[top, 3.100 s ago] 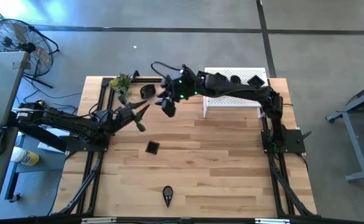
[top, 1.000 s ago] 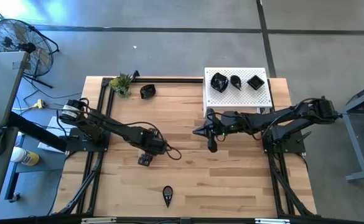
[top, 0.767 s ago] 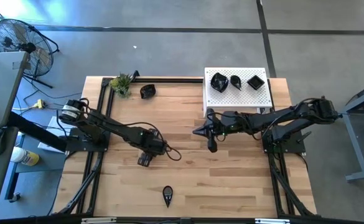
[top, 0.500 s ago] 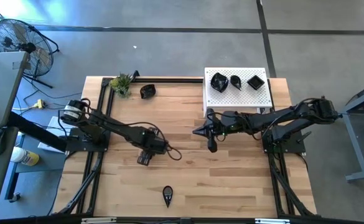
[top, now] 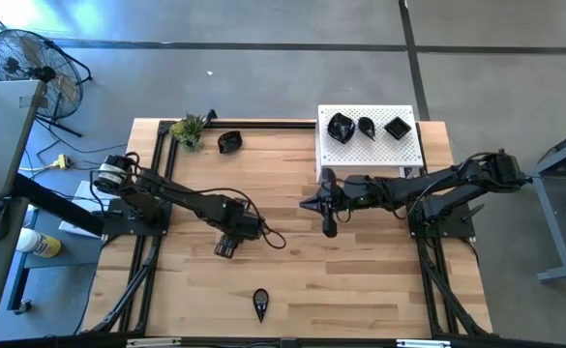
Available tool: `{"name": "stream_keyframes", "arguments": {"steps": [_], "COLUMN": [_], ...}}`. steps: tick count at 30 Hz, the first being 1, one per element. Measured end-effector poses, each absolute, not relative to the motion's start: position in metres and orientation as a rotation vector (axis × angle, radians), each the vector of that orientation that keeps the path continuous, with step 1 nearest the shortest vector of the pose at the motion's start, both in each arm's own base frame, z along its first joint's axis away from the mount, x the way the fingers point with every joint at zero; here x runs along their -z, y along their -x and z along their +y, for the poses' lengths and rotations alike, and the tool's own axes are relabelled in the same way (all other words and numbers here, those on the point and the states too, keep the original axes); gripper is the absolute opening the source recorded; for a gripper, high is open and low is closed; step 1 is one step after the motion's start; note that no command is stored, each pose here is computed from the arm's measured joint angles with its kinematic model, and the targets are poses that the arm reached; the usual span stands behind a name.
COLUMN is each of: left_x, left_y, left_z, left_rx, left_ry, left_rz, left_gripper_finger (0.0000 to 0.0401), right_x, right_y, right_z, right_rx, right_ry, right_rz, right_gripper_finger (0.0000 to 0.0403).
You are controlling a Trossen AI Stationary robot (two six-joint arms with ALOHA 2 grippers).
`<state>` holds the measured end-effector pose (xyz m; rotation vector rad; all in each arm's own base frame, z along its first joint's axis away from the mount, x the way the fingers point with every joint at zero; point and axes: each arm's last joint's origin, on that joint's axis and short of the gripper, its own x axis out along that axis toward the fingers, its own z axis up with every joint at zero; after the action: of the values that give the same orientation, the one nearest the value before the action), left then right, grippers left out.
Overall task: Pick & Place Mini shaped plates
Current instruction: Stack the black square plate on top of the black square plates on the shelf
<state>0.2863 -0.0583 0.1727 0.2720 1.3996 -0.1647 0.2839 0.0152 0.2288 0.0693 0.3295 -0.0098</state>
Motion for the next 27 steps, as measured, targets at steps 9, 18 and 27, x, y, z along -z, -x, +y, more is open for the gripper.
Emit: {"name": "stream_keyframes", "arguments": {"steps": [9, 18, 27], "left_x": [-0.176, -0.204, -0.260], "left_y": [-0.288, -0.297, -0.281], "left_z": [-0.059, -0.040, -0.010], "left_rx": [0.211, 0.200, 0.109], "left_ry": [-0.254, -0.202, -0.081], "left_rz": [1.393, 1.313, 1.048], "left_gripper_finger": [0.0222, 0.0222, 0.0222], "right_x": [-0.223, -0.227, -0.244], "right_y": [-0.274, -0.264, -0.249], "right_z": [0.044, 0.065, 0.071], "right_rx": [0.036, 0.040, 0.088], "right_ry": [0.091, 0.130, 0.149], "right_rz": [0.423, 0.425, 0.374], "right_gripper_finger": [0.0100, 0.0147, 0.0150]}}
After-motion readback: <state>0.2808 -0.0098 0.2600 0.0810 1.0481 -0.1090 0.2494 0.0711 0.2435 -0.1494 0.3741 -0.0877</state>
